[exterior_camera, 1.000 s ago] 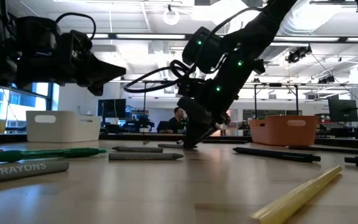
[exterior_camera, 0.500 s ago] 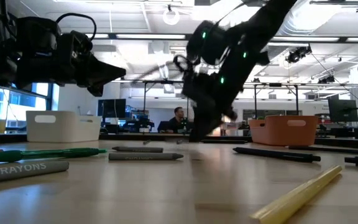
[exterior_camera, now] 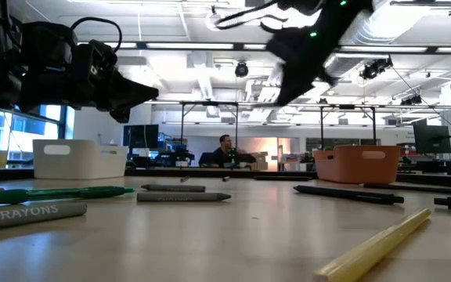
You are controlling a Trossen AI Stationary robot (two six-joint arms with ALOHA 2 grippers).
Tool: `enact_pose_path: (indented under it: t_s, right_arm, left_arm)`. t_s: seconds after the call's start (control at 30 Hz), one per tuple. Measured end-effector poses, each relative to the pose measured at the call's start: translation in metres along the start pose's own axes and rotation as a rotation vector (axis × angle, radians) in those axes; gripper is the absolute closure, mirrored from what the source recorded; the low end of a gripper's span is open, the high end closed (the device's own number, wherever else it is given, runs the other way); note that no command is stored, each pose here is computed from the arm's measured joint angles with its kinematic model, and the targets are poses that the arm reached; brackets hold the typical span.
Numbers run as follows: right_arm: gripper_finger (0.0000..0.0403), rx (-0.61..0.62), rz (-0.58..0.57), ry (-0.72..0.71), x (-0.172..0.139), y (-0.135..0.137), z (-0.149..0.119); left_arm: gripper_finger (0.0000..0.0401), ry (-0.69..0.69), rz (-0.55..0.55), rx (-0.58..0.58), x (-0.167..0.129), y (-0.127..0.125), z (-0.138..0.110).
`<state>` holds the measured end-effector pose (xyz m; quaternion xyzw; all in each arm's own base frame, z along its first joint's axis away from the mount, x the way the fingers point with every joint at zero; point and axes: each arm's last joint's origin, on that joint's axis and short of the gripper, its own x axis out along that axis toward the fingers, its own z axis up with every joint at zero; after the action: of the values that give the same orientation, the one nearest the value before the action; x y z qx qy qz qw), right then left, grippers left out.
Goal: Sort crayons/erasers/pens/pencils in bins
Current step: Put the top gray crayon into the orange bin
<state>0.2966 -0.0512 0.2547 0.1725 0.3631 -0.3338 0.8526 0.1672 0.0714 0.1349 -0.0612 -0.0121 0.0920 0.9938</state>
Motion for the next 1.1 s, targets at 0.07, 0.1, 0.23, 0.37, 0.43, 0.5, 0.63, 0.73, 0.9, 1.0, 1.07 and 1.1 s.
enact_pose_path:
  t_s: [0.07,0.1,0.23,0.37,0.43,0.5,0.63,0.73,0.9,1.0,1.07,1.1]
  right_arm:
    - [0.0380,0.054,-0.089,0.018,-0.012,-0.021,0.003]
    - [0.0380,0.078,-0.132,0.033,-0.017,-0.031,0.003]
    - [0.0380,0.131,-0.288,0.113,-0.025,-0.071,0.004]
    - [0.0379,0.136,-0.370,0.193,-0.012,-0.106,0.000]
    - [0.0379,0.159,-0.365,0.221,-0.002,-0.124,-0.004]
    - [0.0380,0.191,-0.366,0.230,0.007,-0.142,-0.009]
    - [0.0379,0.283,-0.340,0.281,0.016,-0.173,-0.018]
    - [0.0379,0.307,-0.358,0.291,0.018,-0.187,-0.023]
    - [0.0379,0.328,-0.330,0.325,0.024,-0.203,-0.030]
    - [0.0379,0.328,-0.313,0.359,0.035,-0.212,-0.034]
    - [0.0379,0.328,-0.300,0.389,0.043,-0.217,-0.036]
    - [0.0379,0.324,-0.300,0.396,0.047,-0.219,-0.037]
  left_arm:
    - [0.0401,0.001,0.000,0.000,0.000,0.000,0.000]
    - [0.0401,0.003,0.000,-0.001,0.000,0.000,0.000]
    - [0.0401,0.006,0.001,-0.002,0.000,0.000,-0.001]
    - [0.0401,0.007,0.001,-0.002,0.000,0.000,-0.001]
    - [0.0401,0.007,0.001,-0.002,0.000,0.000,-0.001]
    - [0.0401,0.007,0.001,-0.002,0.000,0.000,-0.001]
    - [0.0401,0.007,0.001,0.019,0.000,0.000,-0.001]
    - [0.0401,0.006,0.001,0.025,0.000,0.000,-0.001]
    - [0.0401,0.001,0.000,0.026,0.000,0.000,0.000]
    - [0.0401,-0.002,0.000,0.027,0.000,0.000,0.000]
    - [0.0401,-0.001,0.000,0.027,0.000,0.000,0.000]
    - [0.0401,-0.002,0.000,0.027,0.000,0.000,0.000]
